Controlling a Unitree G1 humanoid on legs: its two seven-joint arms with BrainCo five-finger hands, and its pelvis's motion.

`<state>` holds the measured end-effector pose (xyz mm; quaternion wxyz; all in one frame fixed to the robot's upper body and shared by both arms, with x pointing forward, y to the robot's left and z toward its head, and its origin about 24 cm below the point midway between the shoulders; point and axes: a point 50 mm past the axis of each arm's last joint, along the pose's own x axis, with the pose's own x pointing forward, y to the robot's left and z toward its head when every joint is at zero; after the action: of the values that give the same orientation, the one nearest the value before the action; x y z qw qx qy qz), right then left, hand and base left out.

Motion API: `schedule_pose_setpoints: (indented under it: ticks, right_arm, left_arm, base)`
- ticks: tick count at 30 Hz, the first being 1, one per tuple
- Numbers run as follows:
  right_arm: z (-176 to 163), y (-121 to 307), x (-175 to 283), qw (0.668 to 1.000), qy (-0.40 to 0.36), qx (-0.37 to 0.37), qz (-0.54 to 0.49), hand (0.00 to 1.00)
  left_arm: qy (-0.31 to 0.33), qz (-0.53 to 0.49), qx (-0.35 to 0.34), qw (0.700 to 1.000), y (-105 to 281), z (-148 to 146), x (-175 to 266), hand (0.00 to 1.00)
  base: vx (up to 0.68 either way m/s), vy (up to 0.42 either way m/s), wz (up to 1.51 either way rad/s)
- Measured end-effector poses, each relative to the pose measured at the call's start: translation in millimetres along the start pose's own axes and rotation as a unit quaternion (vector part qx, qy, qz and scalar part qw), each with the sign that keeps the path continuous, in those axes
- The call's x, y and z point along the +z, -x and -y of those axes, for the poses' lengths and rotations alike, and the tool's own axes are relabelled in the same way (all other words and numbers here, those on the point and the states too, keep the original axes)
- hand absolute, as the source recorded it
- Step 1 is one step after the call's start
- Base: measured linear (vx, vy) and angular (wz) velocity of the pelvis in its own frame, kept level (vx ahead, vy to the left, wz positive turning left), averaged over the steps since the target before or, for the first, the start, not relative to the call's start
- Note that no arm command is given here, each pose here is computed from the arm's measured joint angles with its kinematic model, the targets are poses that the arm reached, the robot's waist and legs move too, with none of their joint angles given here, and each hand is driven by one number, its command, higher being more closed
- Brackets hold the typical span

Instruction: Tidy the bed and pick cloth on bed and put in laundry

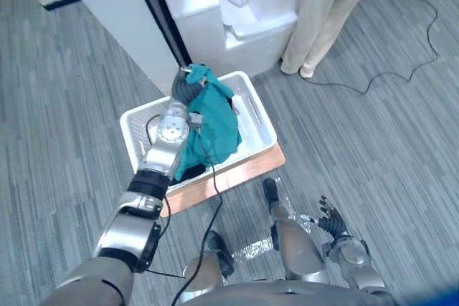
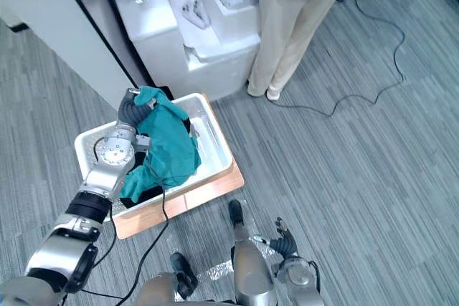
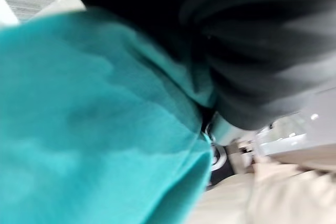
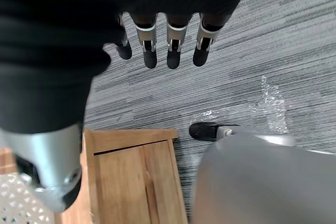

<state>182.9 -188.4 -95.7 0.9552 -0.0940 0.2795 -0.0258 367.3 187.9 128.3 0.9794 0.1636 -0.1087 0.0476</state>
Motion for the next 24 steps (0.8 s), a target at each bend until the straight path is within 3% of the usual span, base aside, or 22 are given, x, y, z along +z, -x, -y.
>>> schedule_pose_setpoints:
  ticks: [1, 12, 18, 24]
  right_arm:
    - [-1, -2, 4, 1.0, -0.001, 0.001, 0.008, 0.0]
    - [-5, -5, 18, 0.999, 0.001, 0.009, 0.035, 0.0]
    - [0, -2, 9, 1.0, -0.002, 0.0, 0.021, 0.0]
    - [6, 14, -21, 0.999, -0.005, -0.014, -0.03, 0.0]
  left_arm:
    - [0.001, -0.004, -0.003, 1.0, 0, 0, -2, 0.0]
    - [0.045, -0.096, -0.043, 0.993, 25, 8, -44, 0.0]
    - [0.113, -0.083, -0.022, 0.99, 46, 4, -46, 0.0]
    - [0.152, -0.079, 0.013, 0.985, 94, -5, -55, 0.0]
  base:
    - [-0.03, -0.018, -0.12]
    - [-0.03, -0.031, 0.0]
    - [-0.01, -0.032, 0.22]
    - [0.03, -0.011, 0.33]
